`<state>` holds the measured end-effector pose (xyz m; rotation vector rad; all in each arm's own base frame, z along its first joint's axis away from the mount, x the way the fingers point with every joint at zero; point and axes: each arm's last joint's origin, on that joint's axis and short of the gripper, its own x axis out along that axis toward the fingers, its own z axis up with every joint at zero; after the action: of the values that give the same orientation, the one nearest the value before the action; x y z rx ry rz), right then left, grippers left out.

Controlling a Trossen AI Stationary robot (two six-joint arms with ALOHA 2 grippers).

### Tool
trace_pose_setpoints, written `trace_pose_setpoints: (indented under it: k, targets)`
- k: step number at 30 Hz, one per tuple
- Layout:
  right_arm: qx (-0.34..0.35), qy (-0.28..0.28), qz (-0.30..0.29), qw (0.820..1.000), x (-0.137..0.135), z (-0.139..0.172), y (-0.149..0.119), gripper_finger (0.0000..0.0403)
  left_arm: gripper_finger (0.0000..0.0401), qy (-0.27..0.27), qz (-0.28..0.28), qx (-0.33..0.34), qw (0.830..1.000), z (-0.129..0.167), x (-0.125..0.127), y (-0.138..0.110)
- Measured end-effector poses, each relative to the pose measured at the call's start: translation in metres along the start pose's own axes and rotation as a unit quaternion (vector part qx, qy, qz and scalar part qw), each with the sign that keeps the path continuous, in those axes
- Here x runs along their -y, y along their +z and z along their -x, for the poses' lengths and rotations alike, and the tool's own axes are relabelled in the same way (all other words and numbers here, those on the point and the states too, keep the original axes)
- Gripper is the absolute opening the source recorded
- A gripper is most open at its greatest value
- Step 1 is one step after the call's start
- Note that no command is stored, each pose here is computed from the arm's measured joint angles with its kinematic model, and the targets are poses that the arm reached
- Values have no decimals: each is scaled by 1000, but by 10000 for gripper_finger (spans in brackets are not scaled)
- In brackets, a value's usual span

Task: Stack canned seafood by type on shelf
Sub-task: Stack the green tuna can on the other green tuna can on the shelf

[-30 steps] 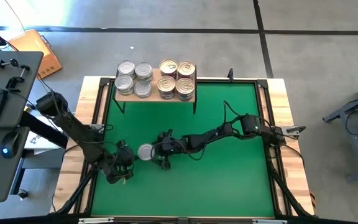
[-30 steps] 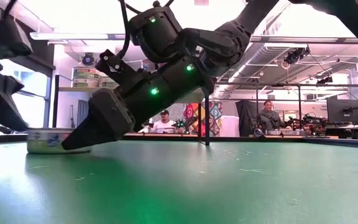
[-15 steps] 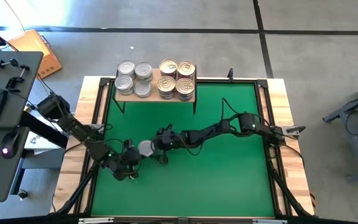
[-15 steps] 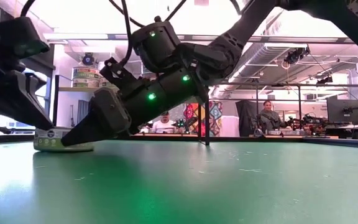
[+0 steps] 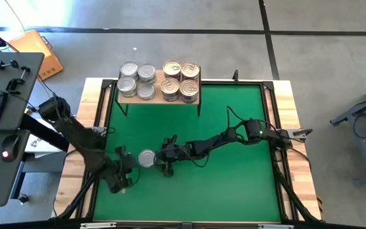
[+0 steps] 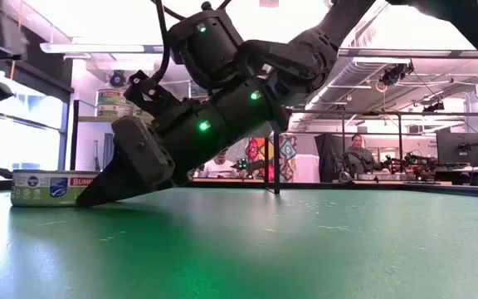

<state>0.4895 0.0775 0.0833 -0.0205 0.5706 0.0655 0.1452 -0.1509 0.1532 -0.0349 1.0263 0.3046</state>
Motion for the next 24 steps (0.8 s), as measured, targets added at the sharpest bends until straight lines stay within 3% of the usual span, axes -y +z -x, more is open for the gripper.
trace_pose_setpoints:
  k: [4,12,18,24]
  targets:
    - [-4,-9,0,1000,-2,6,5,255,0,28,28,-5,999,11,-2,-18]
    - [-5,-14,0,1000,2,9,14,255,0,28,69,97,992,2,-8,-39]
    - [-42,-17,4,999,5,10,31,313,0,2,95,122,988,-16,-13,-47]
    - [-17,-8,42,999,5,12,43,383,0,-16,99,170,980,-27,-15,-46]
